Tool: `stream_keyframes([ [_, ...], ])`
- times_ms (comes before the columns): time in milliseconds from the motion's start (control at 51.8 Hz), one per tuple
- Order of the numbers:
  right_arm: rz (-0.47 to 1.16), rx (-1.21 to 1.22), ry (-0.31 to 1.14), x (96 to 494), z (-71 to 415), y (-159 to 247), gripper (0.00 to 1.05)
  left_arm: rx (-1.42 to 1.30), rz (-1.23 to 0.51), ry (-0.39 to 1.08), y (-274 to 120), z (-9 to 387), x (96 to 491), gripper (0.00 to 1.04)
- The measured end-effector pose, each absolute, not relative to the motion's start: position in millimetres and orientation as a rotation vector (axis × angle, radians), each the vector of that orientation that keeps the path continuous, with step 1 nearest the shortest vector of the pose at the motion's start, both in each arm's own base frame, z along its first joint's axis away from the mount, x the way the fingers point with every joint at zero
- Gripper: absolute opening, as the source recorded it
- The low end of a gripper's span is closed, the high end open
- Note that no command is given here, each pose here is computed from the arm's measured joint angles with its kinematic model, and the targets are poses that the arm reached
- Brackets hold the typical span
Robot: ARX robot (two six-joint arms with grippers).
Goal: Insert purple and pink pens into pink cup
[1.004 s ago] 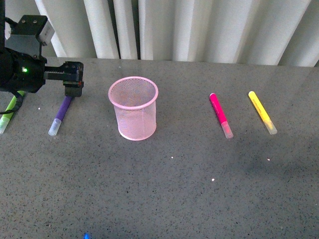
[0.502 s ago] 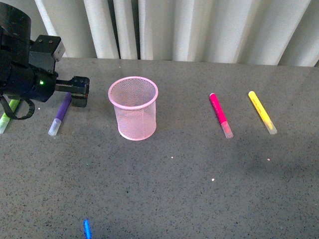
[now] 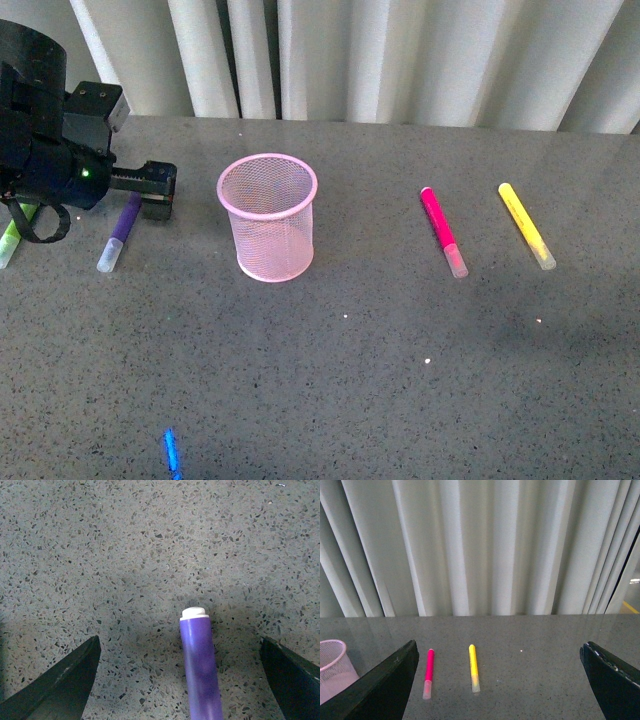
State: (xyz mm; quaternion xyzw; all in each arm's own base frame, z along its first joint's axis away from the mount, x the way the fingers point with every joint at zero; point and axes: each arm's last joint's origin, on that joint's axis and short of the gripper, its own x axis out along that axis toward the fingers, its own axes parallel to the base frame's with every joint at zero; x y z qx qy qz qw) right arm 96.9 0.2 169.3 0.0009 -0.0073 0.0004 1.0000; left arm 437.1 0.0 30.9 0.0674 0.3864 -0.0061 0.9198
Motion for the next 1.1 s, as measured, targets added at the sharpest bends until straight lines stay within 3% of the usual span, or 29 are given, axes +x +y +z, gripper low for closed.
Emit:
stream_keyframes([
  [232, 0.001, 0.002, -0.015, 97, 169, 0, 0.98, 0.141, -0.005, 0.804, -1, 28, 433, 0.95],
  [656, 0.001, 0.002, -0.015, 97, 169, 0, 0.98, 0.098, -0.013, 0.797, -6, 29, 428, 0.15],
  [869, 0.001, 0.002, -0.015, 97, 169, 0, 0.98, 0.022, -0.001, 0.675, 4, 70, 412, 0.13],
  [1101, 0.001, 0.002, -0.015, 97, 169, 0, 0.98, -0.271, -0.074, 0.335, 6, 160, 391, 0.13],
])
